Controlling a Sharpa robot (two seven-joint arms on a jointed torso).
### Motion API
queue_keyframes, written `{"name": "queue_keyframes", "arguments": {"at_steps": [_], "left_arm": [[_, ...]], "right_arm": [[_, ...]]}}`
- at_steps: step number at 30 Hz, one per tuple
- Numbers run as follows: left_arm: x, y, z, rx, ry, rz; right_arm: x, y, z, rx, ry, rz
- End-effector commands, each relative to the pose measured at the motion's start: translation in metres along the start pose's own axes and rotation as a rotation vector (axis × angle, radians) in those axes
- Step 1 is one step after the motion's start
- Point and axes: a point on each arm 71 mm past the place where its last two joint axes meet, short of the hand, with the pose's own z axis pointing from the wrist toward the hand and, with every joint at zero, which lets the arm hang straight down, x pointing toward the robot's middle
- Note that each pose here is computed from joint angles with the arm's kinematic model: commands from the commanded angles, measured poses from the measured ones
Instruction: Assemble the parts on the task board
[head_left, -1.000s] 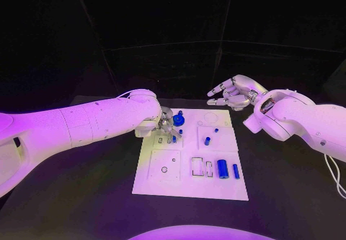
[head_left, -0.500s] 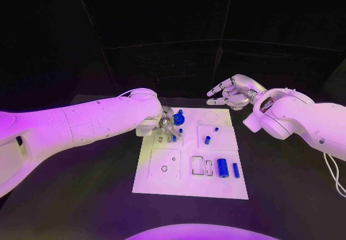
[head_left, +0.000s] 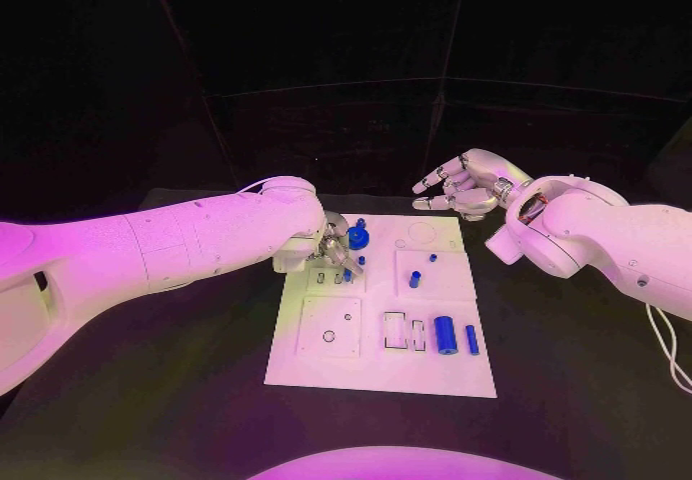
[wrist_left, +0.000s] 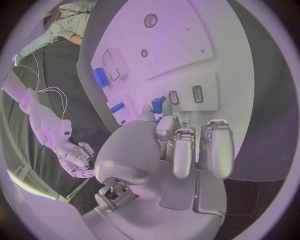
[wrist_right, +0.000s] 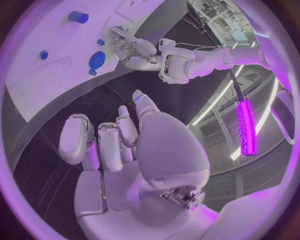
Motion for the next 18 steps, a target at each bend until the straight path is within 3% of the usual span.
{"name": "queue_keyframes", "arguments": {"at_steps": [1,18], "left_arm": [[0.0008,-0.0005,-0.0003,0.0,0.015,-0.002],[-0.0009,0.0072,-0.0054,0.029,-0.031,-0.133]], "right_arm": [[0.0002,0.0014,0.0008,-0.003,0.008,-0.003],[-0.0012,-0.0009,0.002,0.001,0.006,-0.019]]}}
